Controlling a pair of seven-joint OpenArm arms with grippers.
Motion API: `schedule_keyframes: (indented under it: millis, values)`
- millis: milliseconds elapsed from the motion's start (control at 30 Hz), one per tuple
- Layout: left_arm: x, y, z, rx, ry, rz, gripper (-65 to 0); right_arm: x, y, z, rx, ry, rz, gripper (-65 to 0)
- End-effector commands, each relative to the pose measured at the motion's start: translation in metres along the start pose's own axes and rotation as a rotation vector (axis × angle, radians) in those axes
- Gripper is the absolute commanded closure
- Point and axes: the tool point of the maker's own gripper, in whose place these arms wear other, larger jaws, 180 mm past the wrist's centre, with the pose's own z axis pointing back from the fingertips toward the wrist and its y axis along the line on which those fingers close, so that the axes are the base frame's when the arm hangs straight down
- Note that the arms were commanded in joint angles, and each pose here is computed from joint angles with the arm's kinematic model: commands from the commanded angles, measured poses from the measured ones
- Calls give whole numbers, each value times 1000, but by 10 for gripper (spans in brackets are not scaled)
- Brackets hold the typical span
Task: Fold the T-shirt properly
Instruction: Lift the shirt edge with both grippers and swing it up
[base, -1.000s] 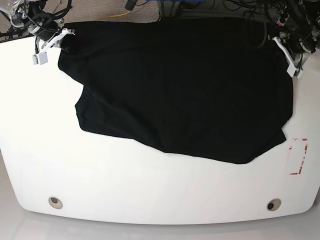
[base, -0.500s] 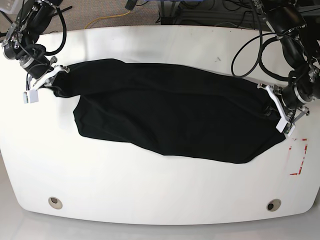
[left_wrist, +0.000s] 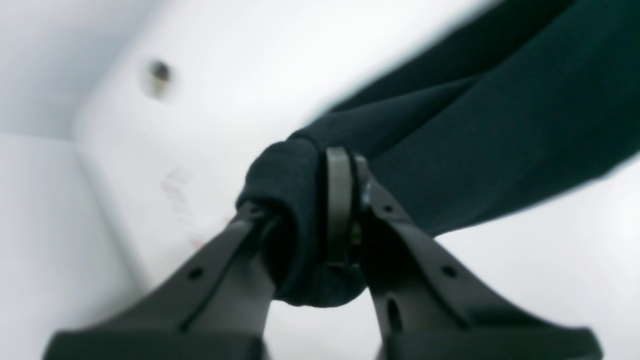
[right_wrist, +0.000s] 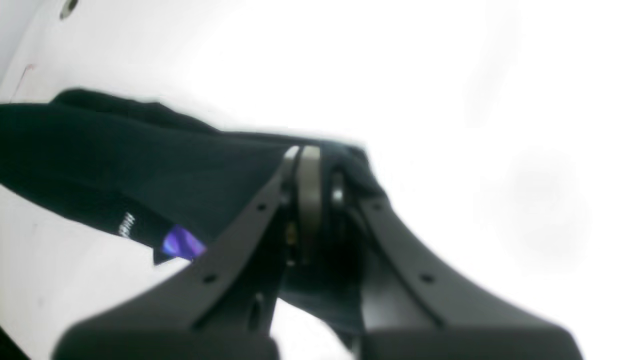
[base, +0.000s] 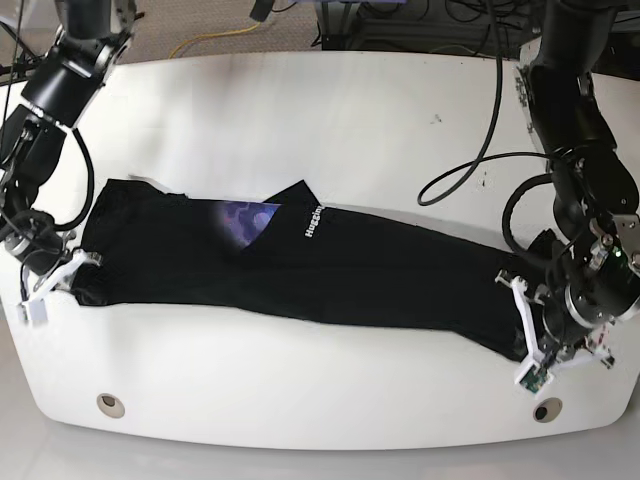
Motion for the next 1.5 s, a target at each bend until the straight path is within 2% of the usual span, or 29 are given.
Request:
schedule_keyframes:
  millis: [0,300,467,633,800,900,1033,1133,1367,1467]
  values:
    - [54,32,18,121,-108,-30,-35,73,-3,1,3,-98,86,0]
    - [140,97,77,352,-271,-45,-35,205,8,19,-11,-186,246,0]
    - [186,133,132,473,-394,-59,-35,278,28,54,-54,-257,378,0]
    - [209,163,160,524,-415,-70,-35,329,56,89,-103,-304,512,0]
    - [222,174,178,552,-441,-74,-35,316,53,77,-139,-199,565,0]
    - [221,174,178,553,-440,-74,-35,310,51,73,-148,-166,574,0]
    - [195,155,138,485,-365,-74,-35,309,45,78,-163,-157,569,0]
    - [174,131,113,446,-311,-105,-35,317,39,95,-173,-207,542,0]
    - [124,81,72,357,-211,-152,-35,255,-5,70,-161,-124,402,0]
    - [104,63,61,323,-172,-161,-35,224,-19,64,-127,-90,339,0]
